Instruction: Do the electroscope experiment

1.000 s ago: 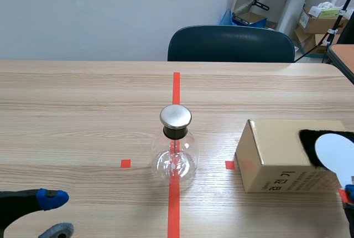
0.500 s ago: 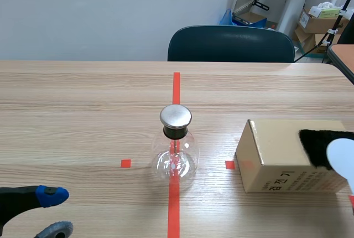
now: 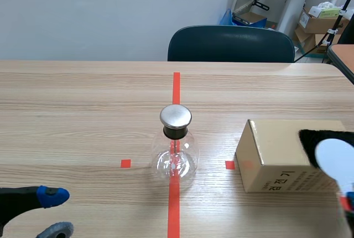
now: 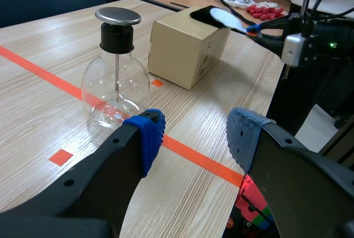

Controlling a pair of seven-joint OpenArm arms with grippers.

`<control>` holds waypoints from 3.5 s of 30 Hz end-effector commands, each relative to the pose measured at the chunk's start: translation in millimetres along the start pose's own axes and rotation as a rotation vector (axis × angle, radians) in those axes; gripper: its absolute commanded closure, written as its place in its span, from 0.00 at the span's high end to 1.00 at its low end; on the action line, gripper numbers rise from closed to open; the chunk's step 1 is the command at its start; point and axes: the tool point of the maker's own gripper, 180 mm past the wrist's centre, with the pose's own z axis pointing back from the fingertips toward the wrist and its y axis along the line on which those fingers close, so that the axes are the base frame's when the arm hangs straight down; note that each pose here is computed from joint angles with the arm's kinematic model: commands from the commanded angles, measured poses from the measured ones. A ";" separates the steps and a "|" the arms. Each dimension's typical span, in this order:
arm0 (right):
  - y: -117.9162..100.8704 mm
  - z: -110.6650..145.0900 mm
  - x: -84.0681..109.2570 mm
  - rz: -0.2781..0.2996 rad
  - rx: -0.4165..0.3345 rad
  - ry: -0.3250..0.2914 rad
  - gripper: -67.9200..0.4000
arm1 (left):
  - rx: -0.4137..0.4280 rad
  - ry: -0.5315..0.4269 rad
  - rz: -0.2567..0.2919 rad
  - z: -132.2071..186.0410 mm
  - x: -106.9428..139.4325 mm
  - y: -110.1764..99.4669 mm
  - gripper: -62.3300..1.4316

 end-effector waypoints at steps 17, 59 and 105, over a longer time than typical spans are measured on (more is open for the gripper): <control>-19.0 -4.0 4.6 0.039 -0.072 -0.026 0.03 | -0.007 -0.035 0.008 -4.4 8.1 -2.6 0.47; -21.4 -4.7 9.5 0.038 -0.081 -0.033 0.03 | -0.007 -0.038 0.008 -4.4 8.7 -2.6 0.66; -18.6 -2.4 17.8 0.044 -0.072 -0.066 0.03 | -0.007 -0.057 0.008 -4.1 12.1 -2.5 0.66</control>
